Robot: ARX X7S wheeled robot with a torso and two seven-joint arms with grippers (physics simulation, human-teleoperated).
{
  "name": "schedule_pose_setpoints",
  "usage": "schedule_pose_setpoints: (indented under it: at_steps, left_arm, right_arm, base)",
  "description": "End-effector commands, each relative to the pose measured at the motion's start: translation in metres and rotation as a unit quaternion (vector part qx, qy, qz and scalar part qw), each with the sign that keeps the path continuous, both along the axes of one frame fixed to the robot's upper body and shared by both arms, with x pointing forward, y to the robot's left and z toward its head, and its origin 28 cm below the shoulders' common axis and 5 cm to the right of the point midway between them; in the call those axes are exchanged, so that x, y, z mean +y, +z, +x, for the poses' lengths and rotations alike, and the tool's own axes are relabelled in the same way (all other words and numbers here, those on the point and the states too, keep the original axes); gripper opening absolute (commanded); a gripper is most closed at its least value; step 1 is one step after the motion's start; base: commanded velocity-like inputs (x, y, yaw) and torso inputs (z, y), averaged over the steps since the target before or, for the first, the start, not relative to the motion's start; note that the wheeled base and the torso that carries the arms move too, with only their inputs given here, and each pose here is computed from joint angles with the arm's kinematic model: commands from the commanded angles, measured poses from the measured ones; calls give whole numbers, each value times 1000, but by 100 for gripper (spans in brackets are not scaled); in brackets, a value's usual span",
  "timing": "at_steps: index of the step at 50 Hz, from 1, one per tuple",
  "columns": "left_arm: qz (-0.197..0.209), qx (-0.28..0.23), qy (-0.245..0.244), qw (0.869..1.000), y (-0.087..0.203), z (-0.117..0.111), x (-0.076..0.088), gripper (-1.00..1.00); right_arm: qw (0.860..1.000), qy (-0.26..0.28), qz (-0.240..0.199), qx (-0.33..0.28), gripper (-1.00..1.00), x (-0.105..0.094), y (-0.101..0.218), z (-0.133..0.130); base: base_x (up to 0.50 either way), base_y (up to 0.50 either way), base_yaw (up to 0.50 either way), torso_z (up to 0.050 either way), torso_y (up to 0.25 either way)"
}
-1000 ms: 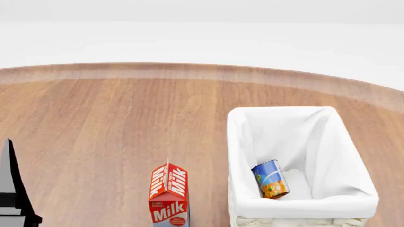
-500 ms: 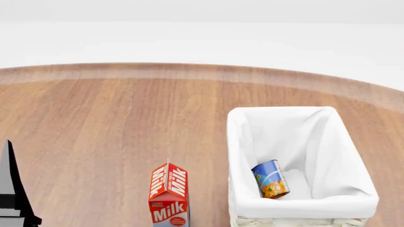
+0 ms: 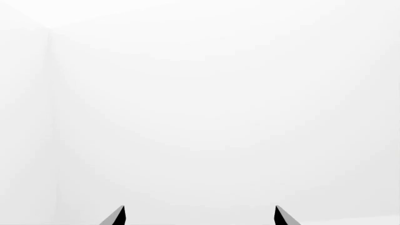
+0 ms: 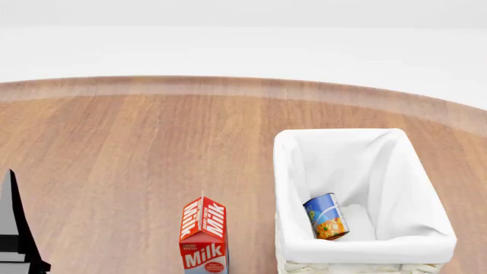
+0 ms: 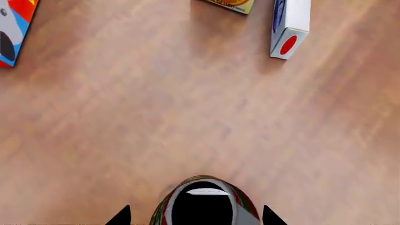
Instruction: Pick up the alphabet soup and the tomato sauce, and put them in the basket.
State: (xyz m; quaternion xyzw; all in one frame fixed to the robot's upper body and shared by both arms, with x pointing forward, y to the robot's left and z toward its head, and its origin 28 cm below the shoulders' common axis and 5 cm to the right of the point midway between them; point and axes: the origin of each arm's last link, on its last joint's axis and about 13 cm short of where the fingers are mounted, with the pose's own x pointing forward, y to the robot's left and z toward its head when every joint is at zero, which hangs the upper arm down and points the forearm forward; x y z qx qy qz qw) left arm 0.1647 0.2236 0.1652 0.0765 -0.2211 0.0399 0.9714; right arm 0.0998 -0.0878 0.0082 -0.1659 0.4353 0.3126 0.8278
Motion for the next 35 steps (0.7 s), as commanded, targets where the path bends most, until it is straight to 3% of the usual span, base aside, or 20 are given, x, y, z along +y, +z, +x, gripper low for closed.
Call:
schedule_pose_setpoints:
  at_steps: [1, 13, 22, 35]
  left_arm:
    - [0, 1, 0, 1000, -2, 0, 0, 100]
    - [1, 2, 0, 1000, -1, 1, 0, 100]
    - [1, 1, -1, 1000, 0, 1, -1, 100]
    - [1, -2, 0, 1000, 2, 0, 0, 100]
  right_arm:
    - [1000, -6, -2, -5, -100, -1, -2, 0]
    - [1000, 10, -2, -27, -100, -2, 12, -4]
    - [996, 7, 21, -87, -100, -8, 55, -3]
    - [989, -29, 36, -137, -100, -19, 86, 13]
  base:
    - [0, 0, 0, 0, 0]
    - [0, 0, 0, 0, 0]
    - [0, 0, 0, 0, 0]
    - [0, 0, 0, 0, 0]
